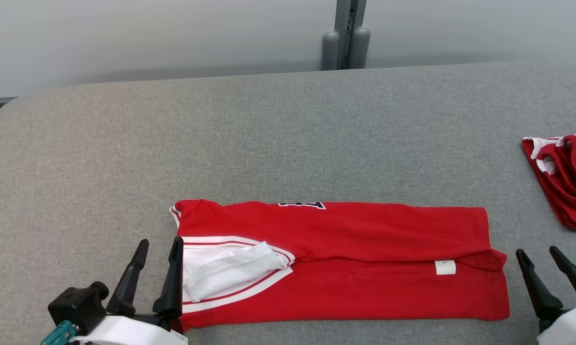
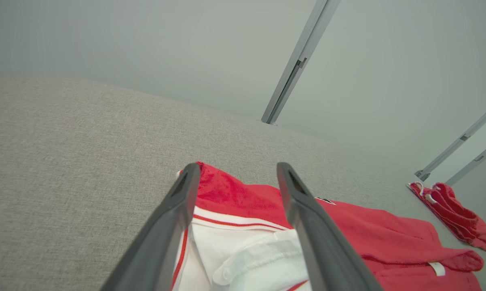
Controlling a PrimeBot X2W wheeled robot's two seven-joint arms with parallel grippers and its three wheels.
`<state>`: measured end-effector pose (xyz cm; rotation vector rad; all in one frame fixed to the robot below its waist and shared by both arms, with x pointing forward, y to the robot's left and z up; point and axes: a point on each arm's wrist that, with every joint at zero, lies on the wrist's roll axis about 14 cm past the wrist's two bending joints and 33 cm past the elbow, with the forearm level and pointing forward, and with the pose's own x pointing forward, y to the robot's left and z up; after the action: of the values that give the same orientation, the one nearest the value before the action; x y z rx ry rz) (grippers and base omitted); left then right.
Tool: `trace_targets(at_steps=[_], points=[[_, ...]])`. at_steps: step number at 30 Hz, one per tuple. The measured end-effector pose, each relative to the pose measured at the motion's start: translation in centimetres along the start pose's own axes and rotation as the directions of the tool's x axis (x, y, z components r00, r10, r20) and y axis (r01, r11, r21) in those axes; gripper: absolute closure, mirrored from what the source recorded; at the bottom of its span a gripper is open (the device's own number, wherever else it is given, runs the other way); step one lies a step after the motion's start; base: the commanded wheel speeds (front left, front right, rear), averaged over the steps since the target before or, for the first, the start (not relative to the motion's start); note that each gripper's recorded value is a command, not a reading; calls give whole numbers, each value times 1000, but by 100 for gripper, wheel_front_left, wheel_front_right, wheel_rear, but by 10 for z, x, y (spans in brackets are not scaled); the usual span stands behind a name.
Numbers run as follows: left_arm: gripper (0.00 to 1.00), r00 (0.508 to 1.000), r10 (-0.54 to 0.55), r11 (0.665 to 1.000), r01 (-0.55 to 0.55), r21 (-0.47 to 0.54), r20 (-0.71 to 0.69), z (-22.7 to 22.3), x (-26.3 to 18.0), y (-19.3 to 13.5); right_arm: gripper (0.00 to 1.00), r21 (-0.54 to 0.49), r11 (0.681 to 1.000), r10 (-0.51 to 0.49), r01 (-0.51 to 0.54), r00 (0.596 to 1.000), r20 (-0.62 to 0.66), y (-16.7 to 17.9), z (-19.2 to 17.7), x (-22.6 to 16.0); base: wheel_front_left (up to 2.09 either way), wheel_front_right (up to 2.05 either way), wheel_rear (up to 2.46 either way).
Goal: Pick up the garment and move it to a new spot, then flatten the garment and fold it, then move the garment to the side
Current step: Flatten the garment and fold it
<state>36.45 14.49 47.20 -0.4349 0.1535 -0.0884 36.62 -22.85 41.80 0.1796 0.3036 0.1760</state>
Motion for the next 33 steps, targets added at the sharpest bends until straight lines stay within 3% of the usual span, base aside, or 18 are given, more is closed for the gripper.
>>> trace_targets(at_steps=[9, 15, 23, 33], points=[[0, 997, -52, 998, 50, 31, 53, 11, -5, -20, 0, 41, 996, -78, 75, 994, 76, -10, 15, -13, 0, 0, 0], [0, 996, -54, 998, 52, 22, 64, 10, -11, -27, 0, 102, 991, -90, 84, 995, 51, 0, 20, 5, 0, 0, 0], [0, 997, -25, 999, 23, 25, 78, 11, -20, -19, 0, 125, 988, -78, 87, 994, -75, 15, -1, 33, 0, 0, 0], [0, 997, -5, 1000, 3, 26, 81, 11, -23, -13, 0, 118, 988, -76, 100, 979, -190, 22, -37, 30, 0, 0, 0]])
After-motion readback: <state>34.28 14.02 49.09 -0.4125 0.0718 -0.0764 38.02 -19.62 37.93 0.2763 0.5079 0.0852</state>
